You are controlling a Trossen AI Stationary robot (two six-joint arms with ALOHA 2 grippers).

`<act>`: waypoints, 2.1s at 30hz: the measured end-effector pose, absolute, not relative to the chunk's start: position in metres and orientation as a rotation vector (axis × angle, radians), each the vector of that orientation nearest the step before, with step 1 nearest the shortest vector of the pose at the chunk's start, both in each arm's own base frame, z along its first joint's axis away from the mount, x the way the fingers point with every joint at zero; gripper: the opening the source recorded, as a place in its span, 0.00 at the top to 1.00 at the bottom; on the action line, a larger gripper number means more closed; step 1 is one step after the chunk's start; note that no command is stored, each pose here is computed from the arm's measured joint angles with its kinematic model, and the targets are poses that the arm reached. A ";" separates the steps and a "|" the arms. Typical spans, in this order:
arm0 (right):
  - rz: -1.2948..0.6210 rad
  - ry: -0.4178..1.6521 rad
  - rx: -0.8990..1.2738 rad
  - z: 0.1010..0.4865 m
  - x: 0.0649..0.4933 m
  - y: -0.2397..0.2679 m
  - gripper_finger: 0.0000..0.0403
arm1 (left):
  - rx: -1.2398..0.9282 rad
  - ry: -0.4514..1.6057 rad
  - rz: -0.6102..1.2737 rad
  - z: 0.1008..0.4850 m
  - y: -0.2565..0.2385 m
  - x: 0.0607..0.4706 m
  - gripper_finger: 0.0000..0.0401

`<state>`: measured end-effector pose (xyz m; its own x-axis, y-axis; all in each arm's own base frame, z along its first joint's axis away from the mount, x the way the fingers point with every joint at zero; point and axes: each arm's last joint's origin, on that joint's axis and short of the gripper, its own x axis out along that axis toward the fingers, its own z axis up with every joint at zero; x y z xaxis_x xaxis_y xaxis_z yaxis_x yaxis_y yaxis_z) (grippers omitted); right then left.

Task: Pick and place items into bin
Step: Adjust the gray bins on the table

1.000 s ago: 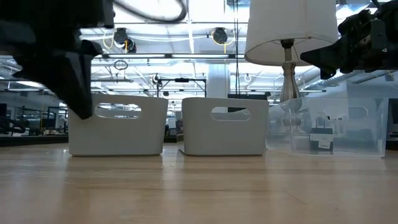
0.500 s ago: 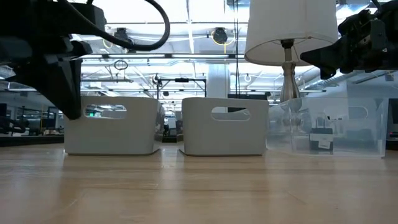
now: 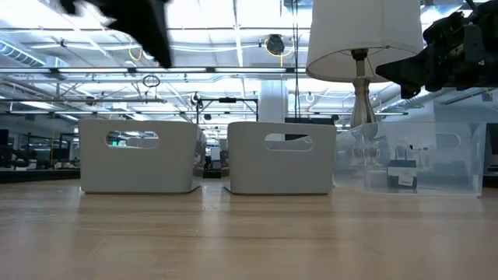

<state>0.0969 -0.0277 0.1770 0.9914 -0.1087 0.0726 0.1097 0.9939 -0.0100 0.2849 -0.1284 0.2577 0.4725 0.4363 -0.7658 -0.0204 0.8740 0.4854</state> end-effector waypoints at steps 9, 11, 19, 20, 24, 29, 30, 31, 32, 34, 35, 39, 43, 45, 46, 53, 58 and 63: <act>-0.109 -0.070 -0.010 0.177 0.097 -0.028 0.99 | 0.305 0.757 -0.027 0.273 -0.089 0.351 0.99; -0.109 -0.066 -0.010 0.176 0.097 -0.028 0.99 | 0.296 0.760 -0.040 0.265 -0.090 0.358 0.99; -0.109 -0.063 -0.014 0.176 0.097 -0.028 0.99 | 0.296 0.853 -0.089 0.207 -0.115 0.380 0.99; -0.109 -0.063 -0.015 0.176 0.097 -0.028 0.99 | 0.293 0.842 -0.107 0.203 -0.120 0.382 0.99; -0.110 -0.063 -0.016 0.176 0.097 -0.028 0.99 | 0.286 0.845 -0.112 0.192 -0.128 0.385 0.99; -0.111 -0.063 -0.022 0.176 0.097 -0.028 0.99 | 0.288 0.890 0.001 0.185 -0.120 0.385 0.99; -0.111 -0.063 -0.022 0.176 0.097 -0.028 0.99 | 0.294 0.901 0.010 0.184 -0.119 0.384 0.99; -0.111 -0.063 -0.023 0.176 0.097 -0.028 0.99 | 0.300 0.917 0.020 0.182 -0.117 0.383 0.99; -0.111 -0.062 -0.023 0.176 0.097 -0.028 0.99 | 0.302 0.919 0.024 0.182 -0.117 0.383 0.99; -0.111 -0.061 -0.023 0.176 0.097 -0.028 0.99 | 0.302 0.925 0.030 0.182 -0.117 0.383 0.99; -0.111 -0.062 -0.023 0.176 0.097 -0.028 0.99 | 0.305 0.937 0.034 0.181 -0.116 0.382 0.99; -0.111 -0.061 -0.027 0.176 0.097 -0.028 0.99 | 0.313 0.976 0.060 0.179 -0.115 0.378 0.99; -0.110 -0.061 -0.027 0.176 0.097 -0.028 0.99 | 0.316 1.018 0.080 0.177 -0.113 0.375 0.99; -0.110 -0.061 -0.027 0.176 0.097 -0.028 0.99 | 0.323 1.021 0.101 0.177 -0.112 0.374 0.99; -0.110 -0.061 -0.027 0.176 0.097 -0.028 0.99 | 0.324 1.022 0.105 0.177 -0.112 0.374 0.99; -0.110 -0.061 -0.027 0.176 0.097 -0.028 0.99 | 0.326 1.034 0.111 0.176 -0.112 0.373 0.99; -0.110 -0.061 -0.027 0.176 0.097 -0.028 0.99 | 0.317 1.044 0.119 0.176 -0.111 0.372 0.99; -0.110 -0.061 -0.027 0.176 0.097 -0.028 0.99 | 0.312 1.057 0.127 0.175 -0.111 0.370 0.98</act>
